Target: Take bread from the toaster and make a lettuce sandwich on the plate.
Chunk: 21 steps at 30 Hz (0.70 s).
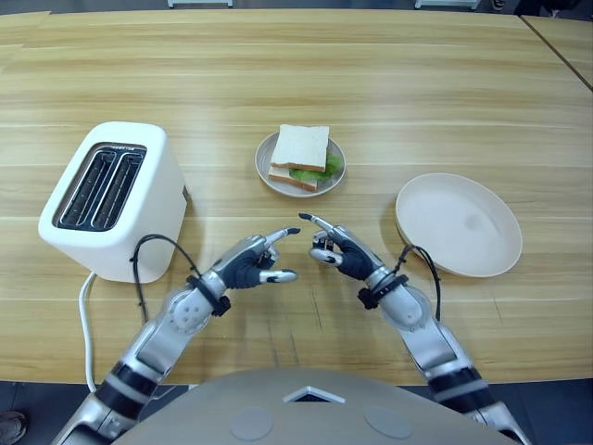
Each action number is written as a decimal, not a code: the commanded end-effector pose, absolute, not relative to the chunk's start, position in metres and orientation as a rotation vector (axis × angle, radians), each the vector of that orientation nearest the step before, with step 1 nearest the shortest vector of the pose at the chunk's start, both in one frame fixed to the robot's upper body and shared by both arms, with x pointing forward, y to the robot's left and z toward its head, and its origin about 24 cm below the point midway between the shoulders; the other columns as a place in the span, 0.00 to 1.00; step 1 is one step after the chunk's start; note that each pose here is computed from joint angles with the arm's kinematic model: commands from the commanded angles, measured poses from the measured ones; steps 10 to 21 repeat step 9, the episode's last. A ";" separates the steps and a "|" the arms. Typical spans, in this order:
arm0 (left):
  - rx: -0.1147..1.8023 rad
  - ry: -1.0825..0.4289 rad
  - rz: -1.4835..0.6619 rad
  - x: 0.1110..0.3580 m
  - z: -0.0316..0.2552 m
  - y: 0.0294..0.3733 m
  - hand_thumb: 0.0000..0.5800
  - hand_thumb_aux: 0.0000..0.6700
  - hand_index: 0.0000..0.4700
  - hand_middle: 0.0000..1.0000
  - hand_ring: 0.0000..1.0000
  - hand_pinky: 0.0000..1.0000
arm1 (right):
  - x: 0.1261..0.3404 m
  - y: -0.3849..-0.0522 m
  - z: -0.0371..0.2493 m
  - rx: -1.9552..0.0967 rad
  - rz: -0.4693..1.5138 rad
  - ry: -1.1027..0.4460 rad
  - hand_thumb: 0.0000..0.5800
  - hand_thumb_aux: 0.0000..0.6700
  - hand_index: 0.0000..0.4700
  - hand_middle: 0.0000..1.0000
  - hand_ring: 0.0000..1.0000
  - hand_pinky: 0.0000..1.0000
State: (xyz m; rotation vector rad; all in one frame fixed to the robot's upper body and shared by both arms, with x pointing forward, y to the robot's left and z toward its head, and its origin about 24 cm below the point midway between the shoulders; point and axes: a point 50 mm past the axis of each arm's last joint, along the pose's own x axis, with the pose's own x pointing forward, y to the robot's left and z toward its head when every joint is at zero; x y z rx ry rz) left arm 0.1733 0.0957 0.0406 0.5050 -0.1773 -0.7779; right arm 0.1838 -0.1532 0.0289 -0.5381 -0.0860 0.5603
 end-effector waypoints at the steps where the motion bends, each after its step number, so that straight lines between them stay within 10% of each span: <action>1: 0.076 -0.227 -0.771 0.162 0.073 0.128 0.00 0.00 0.00 0.00 0.00 0.00 | 0.166 -0.169 0.073 0.087 0.513 -0.206 0.00 0.00 0.00 0.00 0.00 0.00; 9: -0.294 -0.359 -0.625 0.191 0.109 0.146 0.00 0.00 0.00 0.00 0.00 0.00 | 0.184 -0.167 0.093 0.445 0.494 -0.300 0.00 0.00 0.00 0.00 0.00 0.00; 21: -0.294 -0.359 -0.625 0.191 0.109 0.146 0.00 0.00 0.00 0.00 0.00 0.00 | 0.184 -0.167 0.093 0.445 0.494 -0.300 0.00 0.00 0.00 0.00 0.00 0.00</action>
